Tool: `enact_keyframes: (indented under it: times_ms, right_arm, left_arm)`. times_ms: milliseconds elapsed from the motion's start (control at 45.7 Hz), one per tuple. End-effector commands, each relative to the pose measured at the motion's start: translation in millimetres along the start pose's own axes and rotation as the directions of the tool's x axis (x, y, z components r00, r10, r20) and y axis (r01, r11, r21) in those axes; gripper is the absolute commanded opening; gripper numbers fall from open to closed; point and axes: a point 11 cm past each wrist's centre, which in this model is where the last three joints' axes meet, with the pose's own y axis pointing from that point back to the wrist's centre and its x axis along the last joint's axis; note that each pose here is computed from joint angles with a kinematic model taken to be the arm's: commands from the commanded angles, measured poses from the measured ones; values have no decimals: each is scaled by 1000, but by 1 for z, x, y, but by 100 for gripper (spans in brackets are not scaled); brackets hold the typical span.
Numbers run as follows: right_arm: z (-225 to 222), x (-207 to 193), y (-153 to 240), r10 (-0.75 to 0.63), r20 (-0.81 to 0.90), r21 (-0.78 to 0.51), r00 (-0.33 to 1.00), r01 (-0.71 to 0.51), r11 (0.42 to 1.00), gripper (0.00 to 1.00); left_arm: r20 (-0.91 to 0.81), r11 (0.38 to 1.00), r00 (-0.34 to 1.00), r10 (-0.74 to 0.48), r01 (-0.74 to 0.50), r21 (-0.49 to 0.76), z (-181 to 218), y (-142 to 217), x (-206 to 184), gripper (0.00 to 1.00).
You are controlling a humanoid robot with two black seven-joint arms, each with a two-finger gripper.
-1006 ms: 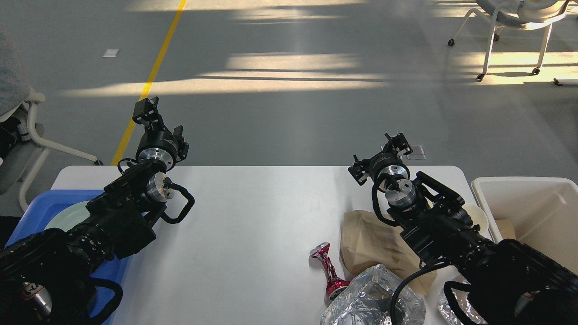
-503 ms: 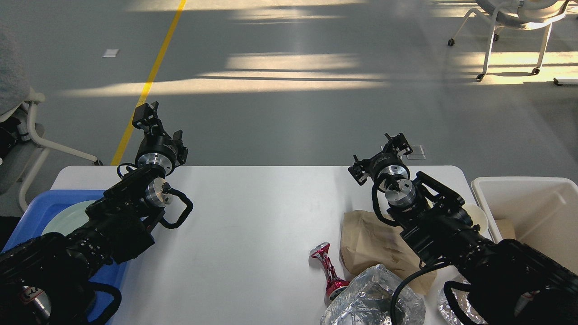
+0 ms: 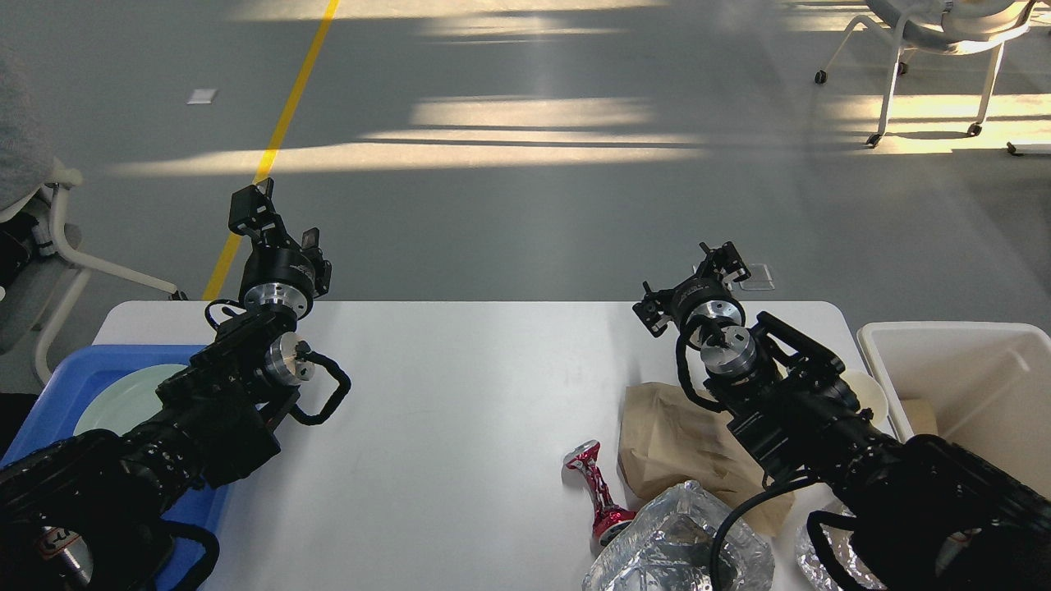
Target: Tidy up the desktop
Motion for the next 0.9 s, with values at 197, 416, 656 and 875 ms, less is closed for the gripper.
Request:
enact_keyframes:
  times_ms: [197,416,656,875]
  right_arm:
    - [0,0,0,0,-1,0,1000,0,1000,100]
    - [0,0,0,0,1,0,1000,0,1000,100]
    - [0,0,0,0,1,0,1000,0,1000,100]
    - [0,0,0,-2,-7,1,1000,2,1000,100]
  left_arm:
    - [2,1000,1000,2,-2,-3,0,0,1,96]
    - [2,1000,1000,2,-2,-3,0,0,1,96]
    - [1,1000,1000,1,-1,-3,0,0,1,96]
    - [1,1000,1000,1,-1,-3,0,0,1,96]
